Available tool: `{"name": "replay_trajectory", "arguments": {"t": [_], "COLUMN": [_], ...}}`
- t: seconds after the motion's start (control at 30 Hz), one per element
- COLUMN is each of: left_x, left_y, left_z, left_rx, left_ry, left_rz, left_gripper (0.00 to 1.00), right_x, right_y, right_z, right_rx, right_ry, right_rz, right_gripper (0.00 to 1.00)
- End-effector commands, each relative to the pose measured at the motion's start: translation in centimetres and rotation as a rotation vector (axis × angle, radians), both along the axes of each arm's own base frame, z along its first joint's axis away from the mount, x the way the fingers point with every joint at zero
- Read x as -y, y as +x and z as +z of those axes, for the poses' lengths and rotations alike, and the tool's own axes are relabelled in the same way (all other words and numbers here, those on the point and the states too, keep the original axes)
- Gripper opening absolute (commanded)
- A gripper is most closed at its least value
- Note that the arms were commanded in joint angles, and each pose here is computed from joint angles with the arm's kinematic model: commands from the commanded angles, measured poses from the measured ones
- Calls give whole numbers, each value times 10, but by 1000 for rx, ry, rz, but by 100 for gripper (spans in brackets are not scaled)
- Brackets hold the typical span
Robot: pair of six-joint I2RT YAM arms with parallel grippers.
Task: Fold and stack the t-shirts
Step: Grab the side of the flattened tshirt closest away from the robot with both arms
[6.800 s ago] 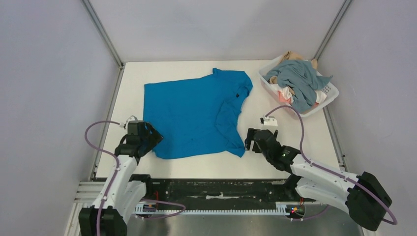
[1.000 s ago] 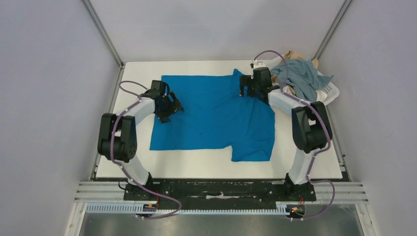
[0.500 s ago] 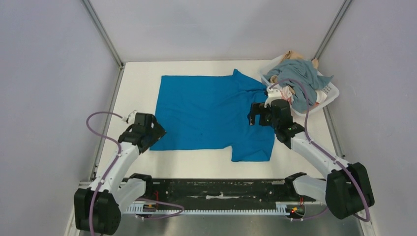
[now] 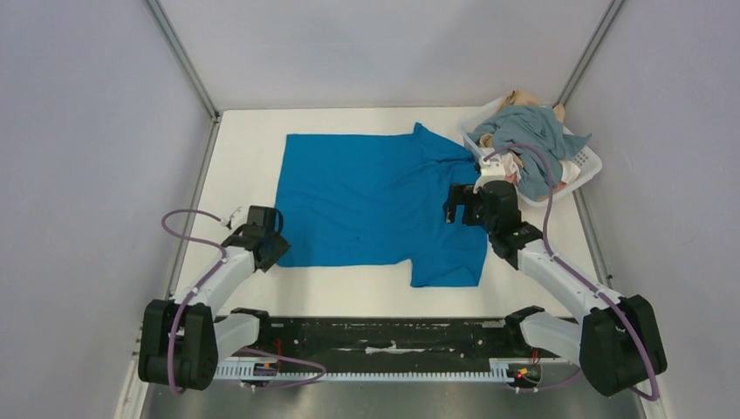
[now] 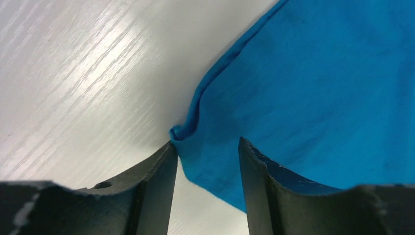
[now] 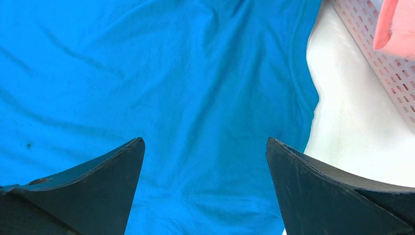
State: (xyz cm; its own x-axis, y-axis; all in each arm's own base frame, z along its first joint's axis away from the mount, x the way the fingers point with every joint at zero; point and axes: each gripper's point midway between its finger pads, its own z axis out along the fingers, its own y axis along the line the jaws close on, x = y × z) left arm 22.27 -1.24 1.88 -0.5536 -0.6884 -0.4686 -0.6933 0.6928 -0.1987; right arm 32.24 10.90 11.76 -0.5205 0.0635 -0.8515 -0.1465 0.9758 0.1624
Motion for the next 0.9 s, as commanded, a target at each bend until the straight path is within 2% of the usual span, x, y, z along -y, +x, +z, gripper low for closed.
{"name": "replay_trajectory", "arguments": {"t": [0.0, 0.1, 0.2, 0.23, 0.4, 0.53, 0.7, 0.87], "left_x": [8, 9, 6, 5, 1, -3, 1, 13], "left_y": [16, 17, 17, 17, 18, 19, 21, 24], "left_z": [-8, -10, -8, -7, 4, 17, 22, 17], "left_rx": [24, 19, 30, 33, 70, 115, 145, 166], "left_ry": [-60, -59, -48, -45, -24, -3, -21, -77], "left_rz": [36, 35, 42, 44, 41, 41, 16, -26], "left_gripper": [49, 32, 8, 3, 2, 2, 2, 2], "right_x": [5, 7, 8, 7, -10, -32, -13, -3], "right_y": [7, 6, 3, 2, -27, -77, -139, -152], "right_z": [9, 6, 3, 3, -13, -43, -99, -121], "right_rx": [36, 28, 12, 9, -95, -220, -415, -419], "right_ry": [0, -8, -6, -1, -11, -197, -340, -329], "right_rz": [-41, -52, -54, -48, 45, 176, 193, 143], "right_gripper": [98, 98, 98, 98, 98, 97, 96, 95]}}
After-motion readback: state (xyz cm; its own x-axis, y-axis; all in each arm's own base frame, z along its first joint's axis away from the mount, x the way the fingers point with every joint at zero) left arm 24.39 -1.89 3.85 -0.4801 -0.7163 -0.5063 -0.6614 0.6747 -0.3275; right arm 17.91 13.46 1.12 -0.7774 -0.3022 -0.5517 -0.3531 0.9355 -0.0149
